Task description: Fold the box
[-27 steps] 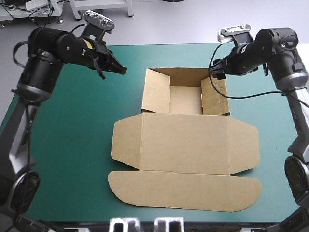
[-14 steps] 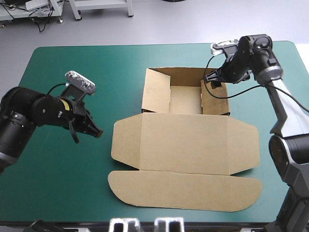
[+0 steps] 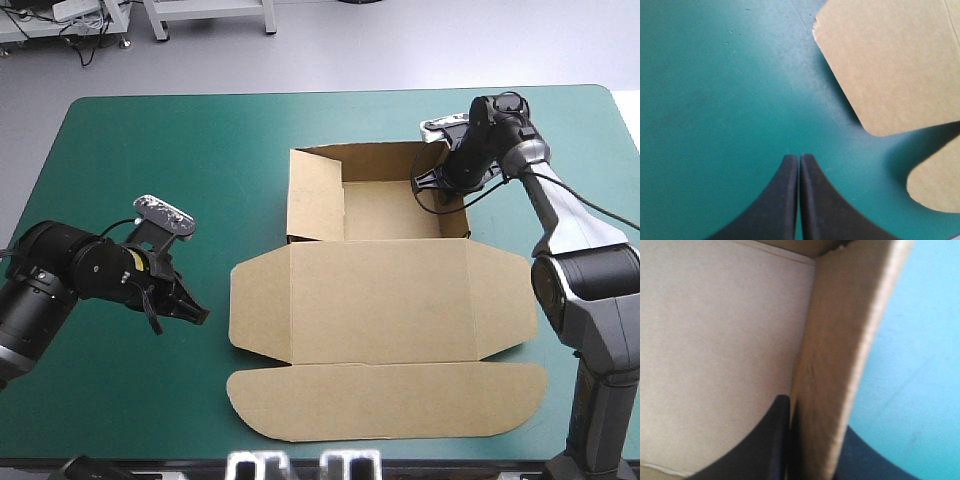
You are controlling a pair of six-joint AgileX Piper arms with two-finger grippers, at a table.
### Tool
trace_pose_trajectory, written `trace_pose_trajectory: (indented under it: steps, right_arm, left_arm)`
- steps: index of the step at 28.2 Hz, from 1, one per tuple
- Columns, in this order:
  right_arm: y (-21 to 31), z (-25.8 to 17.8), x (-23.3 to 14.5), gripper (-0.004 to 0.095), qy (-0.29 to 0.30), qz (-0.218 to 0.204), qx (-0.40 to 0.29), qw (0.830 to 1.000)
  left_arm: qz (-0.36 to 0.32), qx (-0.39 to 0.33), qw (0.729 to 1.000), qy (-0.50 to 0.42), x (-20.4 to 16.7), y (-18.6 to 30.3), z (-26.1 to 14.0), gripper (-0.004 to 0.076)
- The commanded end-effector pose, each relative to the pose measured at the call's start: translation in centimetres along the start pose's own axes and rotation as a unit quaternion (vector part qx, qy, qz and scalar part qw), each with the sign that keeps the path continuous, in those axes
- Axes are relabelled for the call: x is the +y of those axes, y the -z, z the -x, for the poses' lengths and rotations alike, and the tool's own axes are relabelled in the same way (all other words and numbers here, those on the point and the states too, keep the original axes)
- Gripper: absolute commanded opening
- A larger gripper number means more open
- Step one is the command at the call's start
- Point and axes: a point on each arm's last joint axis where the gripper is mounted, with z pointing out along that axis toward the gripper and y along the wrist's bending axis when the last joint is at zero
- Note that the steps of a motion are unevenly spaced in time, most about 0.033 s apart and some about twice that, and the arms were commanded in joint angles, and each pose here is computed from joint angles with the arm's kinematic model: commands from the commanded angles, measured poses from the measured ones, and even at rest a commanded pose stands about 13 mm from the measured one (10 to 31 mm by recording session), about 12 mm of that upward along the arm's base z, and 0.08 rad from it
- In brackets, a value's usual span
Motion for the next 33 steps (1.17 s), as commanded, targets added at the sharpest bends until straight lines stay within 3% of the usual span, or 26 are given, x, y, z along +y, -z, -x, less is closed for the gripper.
trace_pose_trajectory:
  steps: [1, 2, 12, 19, 24, 29, 31, 33]
  right_arm:
    - [3.5, -0.1, -0.6, -0.0017, 0.023, -0.044, -0.025, 0.998]
    - [4.0, -0.2, -1.6, -0.0017, 0.022, -0.066, -0.027, 0.997]
    - [9.6, -3.1, -15.2, -0.0018, -0.125, -0.138, -0.09, 0.978]
    - [11.1, -8.4, -23.2, -0.0018, -0.23, -0.158, -0.089, 0.956]
    - [10.6, -10.4, -25.9, -0.0018, -0.266, -0.16, -0.078, 0.948]
    - [9.9, -10.4, -26.4, -0.0004, -0.253, -0.162, -0.075, 0.951]
    - [9.9, -10.3, -26.4, 0.0068, -0.231, -0.163, -0.072, 0.956]
    - [9.9, -10.4, -26.6, 0.0231, -0.222, -0.167, -0.073, 0.958]
  left_arm:
    - [-0.006, -0.007, 1.0, 0.006, -0.2, 1.1, -0.3, -0.0003]
    - [-0.006, -0.007, 1.0, 0.006, -0.2, 1.1, -0.3, -0.0003]
    - [-0.003, -0.007, 1.0, 0.005, -0.1, 1.1, -0.3, -0.0003]
    - [0.005, -0.016, 1.0, 0.004, 0.0, 1.1, -0.1, -0.0003]
    - [0.007, -0.027, 1.0, 0.002, 0.0, 1.1, 0.1, -0.0003]
    - [0.008, -0.027, 1.0, 0.001, 0.1, 1.1, 0.1, -0.0003]
    - [0.008, -0.024, 1.0, 0.001, 0.0, 1.1, 0.0, -0.0003]
    - [0.007, -0.019, 1.0, 0.001, 0.0, 1.1, 0.0, -0.0003]
